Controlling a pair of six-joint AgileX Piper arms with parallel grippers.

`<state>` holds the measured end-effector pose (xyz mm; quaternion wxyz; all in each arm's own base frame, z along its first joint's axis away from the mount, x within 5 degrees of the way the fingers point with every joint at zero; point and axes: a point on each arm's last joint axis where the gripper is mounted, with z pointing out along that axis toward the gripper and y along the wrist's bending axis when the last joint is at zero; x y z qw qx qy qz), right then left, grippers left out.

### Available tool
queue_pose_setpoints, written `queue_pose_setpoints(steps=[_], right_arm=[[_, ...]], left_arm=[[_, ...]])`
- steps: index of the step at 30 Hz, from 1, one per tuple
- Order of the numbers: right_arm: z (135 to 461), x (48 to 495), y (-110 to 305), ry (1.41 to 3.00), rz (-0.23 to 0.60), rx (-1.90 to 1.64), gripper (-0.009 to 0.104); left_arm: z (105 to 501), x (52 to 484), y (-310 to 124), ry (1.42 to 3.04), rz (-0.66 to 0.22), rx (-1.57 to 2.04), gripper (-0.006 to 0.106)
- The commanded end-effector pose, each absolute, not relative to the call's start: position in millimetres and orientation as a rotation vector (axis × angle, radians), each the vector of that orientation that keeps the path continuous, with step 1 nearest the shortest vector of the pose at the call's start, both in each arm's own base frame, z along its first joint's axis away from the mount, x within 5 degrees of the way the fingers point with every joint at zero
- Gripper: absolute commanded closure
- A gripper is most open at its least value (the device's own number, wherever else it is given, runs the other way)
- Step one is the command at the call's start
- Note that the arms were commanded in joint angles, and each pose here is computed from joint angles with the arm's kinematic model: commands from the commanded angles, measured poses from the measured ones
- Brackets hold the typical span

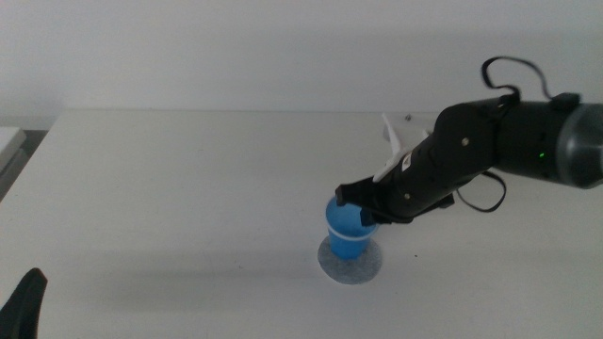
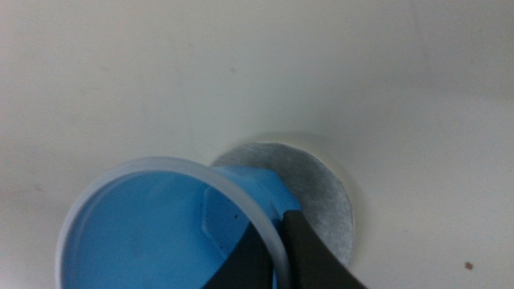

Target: Place an empty cup on a cup mat.

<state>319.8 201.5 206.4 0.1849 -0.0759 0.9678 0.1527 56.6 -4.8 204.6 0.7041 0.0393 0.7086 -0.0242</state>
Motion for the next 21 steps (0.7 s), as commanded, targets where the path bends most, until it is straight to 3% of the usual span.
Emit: queue_pose_setpoints(steps=[1,8,10,16,21], right_arm=[[198,320,203,2.742,0.417,-0.215,0.096],[183,322,203,2.790,0.389,-0.214,0.095],[188,319,202,2.806,0.372,-0.227,0.089],[218,313,198,2.733,0.409,-0.232,0.053],[269,299,187,2.594,0.458,-0.257,0.023]], left_arm=[[205,56,-5,1.567,-0.058,0.086,0.007],[205,56,-5,1.567,-0.058,0.086,0.007],[205,56,-5,1.567,-0.058,0.086,0.007],[205,56,-5,1.567,-0.058,0.086,0.007],[205,56,-5,1.567,-0.058,0.086,0.007]])
